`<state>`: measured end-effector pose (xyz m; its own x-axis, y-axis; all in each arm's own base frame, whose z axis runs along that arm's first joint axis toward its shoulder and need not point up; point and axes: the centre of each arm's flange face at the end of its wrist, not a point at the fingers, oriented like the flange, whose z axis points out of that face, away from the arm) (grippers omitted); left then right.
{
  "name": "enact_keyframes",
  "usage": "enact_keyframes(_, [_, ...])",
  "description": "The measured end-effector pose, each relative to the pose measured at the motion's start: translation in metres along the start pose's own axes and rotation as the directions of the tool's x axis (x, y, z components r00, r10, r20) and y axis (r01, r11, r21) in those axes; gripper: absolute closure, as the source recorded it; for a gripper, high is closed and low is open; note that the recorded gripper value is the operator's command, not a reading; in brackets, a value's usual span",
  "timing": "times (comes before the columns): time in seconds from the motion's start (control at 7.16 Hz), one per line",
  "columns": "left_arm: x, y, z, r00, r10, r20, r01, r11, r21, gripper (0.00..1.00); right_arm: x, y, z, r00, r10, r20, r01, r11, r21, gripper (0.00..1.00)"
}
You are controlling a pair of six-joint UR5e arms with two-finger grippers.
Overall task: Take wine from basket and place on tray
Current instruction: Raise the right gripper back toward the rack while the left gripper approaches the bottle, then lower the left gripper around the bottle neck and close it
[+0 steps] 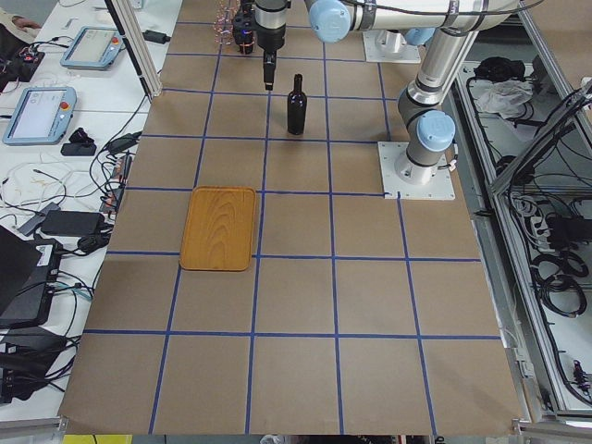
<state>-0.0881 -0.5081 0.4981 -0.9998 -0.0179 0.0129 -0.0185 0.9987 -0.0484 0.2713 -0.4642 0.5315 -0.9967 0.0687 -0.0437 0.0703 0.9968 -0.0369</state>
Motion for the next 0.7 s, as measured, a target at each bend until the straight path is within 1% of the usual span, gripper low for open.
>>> enact_keyframes(0.14, [0.038, 0.007, 0.012, 1.0, -0.01, -0.003, 0.01, 1.0, -0.021, 0.0, 0.041, -0.003, -0.014, 1.0, -0.03, -0.01, 0.03, 0.999, -0.012, 0.03])
enact_keyframes(0.28, [0.068, 0.017, 0.026, 1.0, 0.0, -0.003, 0.0, 0.999, -0.038, 0.0, 0.077, -0.005, -0.021, 0.998, -0.059, -0.025, 0.059, 0.998, -0.02, 0.02])
enact_keyframes(0.42, [0.087, 0.028, 0.04, 1.0, 0.014, -0.002, -0.014, 0.998, -0.056, 0.0, 0.104, -0.003, -0.024, 0.995, -0.089, -0.043, 0.088, 0.996, -0.024, 0.02])
enact_keyframes(0.7, [0.103, 0.046, 0.064, 1.0, 0.025, 0.0, -0.025, 0.995, -0.1, 0.0, 0.126, 0.0, -0.024, 0.994, -0.096, -0.056, 0.096, 0.995, -0.017, 0.01])
